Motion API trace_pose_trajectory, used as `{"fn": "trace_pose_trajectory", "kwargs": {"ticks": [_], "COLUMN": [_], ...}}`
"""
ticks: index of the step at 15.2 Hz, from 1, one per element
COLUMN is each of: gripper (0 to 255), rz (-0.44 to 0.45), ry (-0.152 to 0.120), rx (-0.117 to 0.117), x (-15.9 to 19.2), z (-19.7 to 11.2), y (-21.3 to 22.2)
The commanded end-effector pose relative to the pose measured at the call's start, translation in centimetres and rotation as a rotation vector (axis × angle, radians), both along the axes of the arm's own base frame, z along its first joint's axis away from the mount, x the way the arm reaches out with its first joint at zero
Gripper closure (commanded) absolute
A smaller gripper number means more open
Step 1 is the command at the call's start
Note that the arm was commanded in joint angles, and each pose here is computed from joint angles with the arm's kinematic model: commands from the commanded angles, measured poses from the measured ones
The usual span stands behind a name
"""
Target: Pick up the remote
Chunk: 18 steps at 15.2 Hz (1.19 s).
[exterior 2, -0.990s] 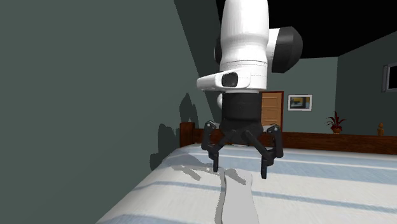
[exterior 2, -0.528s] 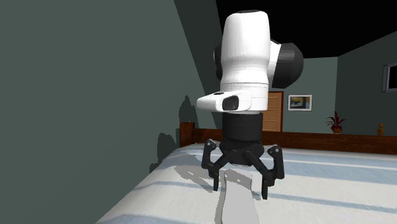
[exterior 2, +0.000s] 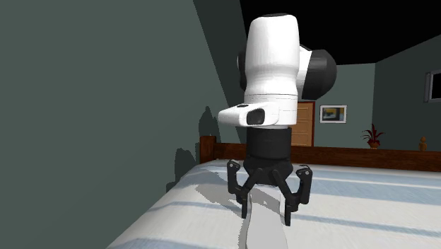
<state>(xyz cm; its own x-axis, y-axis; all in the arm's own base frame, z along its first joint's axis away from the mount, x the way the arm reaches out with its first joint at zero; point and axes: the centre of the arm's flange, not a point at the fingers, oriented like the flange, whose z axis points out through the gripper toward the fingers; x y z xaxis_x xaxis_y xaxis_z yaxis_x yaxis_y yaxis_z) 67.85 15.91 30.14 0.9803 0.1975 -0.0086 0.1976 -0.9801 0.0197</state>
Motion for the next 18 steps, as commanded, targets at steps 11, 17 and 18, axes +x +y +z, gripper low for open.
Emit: {"fn": "trace_pose_trajectory", "kwargs": {"ticks": [11,17,18], "gripper": [255,255,255], "rz": [-0.001,-0.001,-0.001], "ry": [0.002,0.002,0.002], "rx": [0.000,0.000,0.000], "x": [0.0,0.0,0.0], "z": [4.2,7.3,7.9], "y": [0.0,0.0,0.0]}}
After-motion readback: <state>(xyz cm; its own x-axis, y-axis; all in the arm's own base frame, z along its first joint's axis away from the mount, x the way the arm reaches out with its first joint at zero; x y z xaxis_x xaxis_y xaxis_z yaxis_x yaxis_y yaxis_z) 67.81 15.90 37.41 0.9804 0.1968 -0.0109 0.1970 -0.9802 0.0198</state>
